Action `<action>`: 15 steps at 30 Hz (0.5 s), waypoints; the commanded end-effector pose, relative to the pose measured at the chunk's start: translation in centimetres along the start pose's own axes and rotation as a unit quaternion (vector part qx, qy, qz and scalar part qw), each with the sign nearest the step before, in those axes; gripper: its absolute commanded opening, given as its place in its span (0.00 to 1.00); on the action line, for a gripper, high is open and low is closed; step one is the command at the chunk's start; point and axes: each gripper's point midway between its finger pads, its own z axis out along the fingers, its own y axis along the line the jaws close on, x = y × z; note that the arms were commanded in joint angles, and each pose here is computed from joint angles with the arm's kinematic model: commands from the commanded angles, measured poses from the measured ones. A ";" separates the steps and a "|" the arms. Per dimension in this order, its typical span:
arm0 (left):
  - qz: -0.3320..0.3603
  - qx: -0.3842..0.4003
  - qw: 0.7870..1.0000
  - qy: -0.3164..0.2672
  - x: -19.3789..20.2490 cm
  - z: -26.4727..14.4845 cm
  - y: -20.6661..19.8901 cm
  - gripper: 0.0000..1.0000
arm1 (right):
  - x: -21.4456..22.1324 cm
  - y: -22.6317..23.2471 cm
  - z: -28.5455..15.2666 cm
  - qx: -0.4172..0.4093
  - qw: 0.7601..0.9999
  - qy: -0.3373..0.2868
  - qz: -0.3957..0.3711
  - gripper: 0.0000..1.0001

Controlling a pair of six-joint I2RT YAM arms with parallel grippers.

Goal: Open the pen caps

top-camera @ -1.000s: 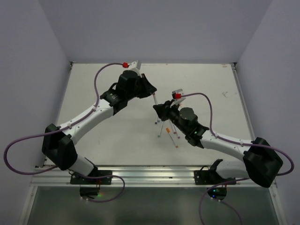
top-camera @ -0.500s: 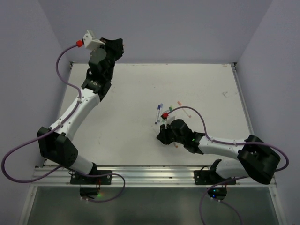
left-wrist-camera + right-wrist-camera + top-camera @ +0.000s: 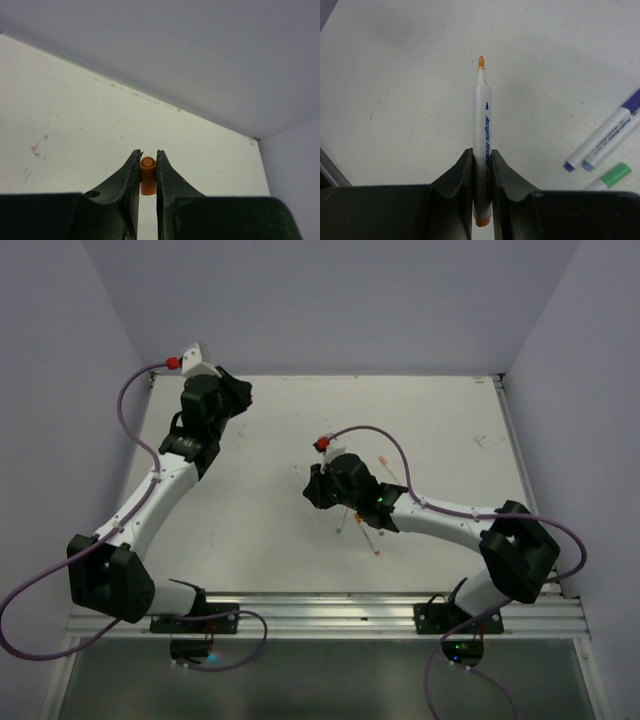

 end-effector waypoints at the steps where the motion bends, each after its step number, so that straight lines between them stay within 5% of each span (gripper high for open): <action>1: 0.048 -0.013 0.992 0.115 6.2 -0.9 3.3 0.00 | -1.1 -0.4 2.8 0.048 0.998 0.015 0.030 0.00; 15: 0.030 -0.093 0.953 0.288 18.2 1.7 12.2 0.00 | 0.9 -1.7 11.8 0.142 0.985 0.035 0.096 0.03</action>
